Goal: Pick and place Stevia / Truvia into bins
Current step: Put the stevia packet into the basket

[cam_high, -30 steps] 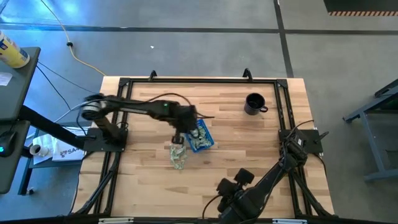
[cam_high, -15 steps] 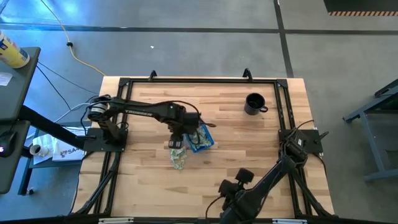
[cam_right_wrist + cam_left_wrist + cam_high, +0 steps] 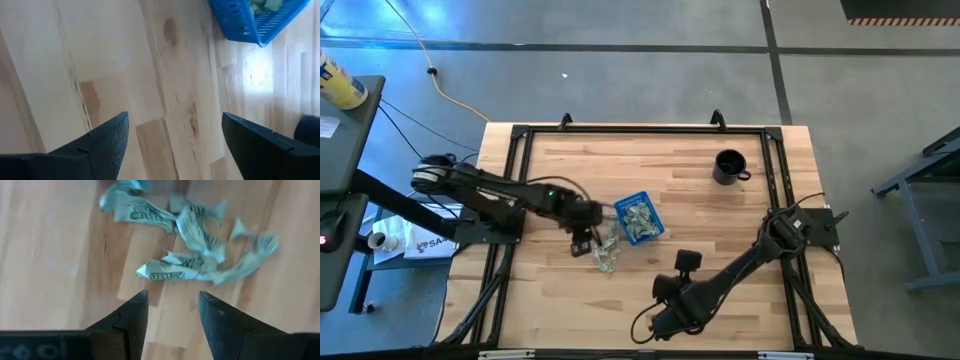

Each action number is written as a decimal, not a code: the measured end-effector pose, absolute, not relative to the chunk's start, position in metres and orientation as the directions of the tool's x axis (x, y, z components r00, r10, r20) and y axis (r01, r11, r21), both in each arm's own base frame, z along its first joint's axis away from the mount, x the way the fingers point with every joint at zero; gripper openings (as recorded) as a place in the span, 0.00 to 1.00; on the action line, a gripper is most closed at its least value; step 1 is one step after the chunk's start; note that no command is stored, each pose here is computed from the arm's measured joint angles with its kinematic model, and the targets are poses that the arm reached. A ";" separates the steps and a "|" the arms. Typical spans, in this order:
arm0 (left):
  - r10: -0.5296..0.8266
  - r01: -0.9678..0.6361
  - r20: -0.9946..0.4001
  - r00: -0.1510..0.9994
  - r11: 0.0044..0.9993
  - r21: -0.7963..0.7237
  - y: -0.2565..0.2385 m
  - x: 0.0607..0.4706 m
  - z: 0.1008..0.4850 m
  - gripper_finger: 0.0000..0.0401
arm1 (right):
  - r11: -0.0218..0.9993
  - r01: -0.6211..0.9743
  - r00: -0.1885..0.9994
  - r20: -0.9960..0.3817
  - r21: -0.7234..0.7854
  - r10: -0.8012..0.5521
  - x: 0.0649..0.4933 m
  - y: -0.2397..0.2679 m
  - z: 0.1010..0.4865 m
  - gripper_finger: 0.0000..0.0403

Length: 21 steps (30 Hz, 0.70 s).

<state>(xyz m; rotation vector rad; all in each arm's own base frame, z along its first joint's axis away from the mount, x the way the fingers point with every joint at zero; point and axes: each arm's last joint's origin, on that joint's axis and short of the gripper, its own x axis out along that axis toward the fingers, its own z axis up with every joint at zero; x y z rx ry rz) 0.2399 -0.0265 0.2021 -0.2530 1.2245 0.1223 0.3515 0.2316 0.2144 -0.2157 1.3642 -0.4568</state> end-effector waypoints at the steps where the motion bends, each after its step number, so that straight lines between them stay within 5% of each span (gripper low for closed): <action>1: -0.023 -0.182 -0.935 0.354 0.979 -0.093 -0.028 0.236 0.197 0.51 | 0.896 0.178 0.129 -0.893 -0.407 -0.431 0.352 0.230 0.214 0.76; 9: 0.033 0.118 -0.908 0.418 0.989 0.091 -0.028 0.231 0.162 0.56 | 0.911 0.202 0.080 -0.921 -0.360 -0.382 0.354 0.227 0.214 0.76; 21: -0.024 0.213 -0.926 0.377 0.975 0.062 -0.019 0.243 0.140 0.51 | 0.890 0.298 0.080 -0.920 -0.345 -0.383 0.353 0.228 0.214 0.76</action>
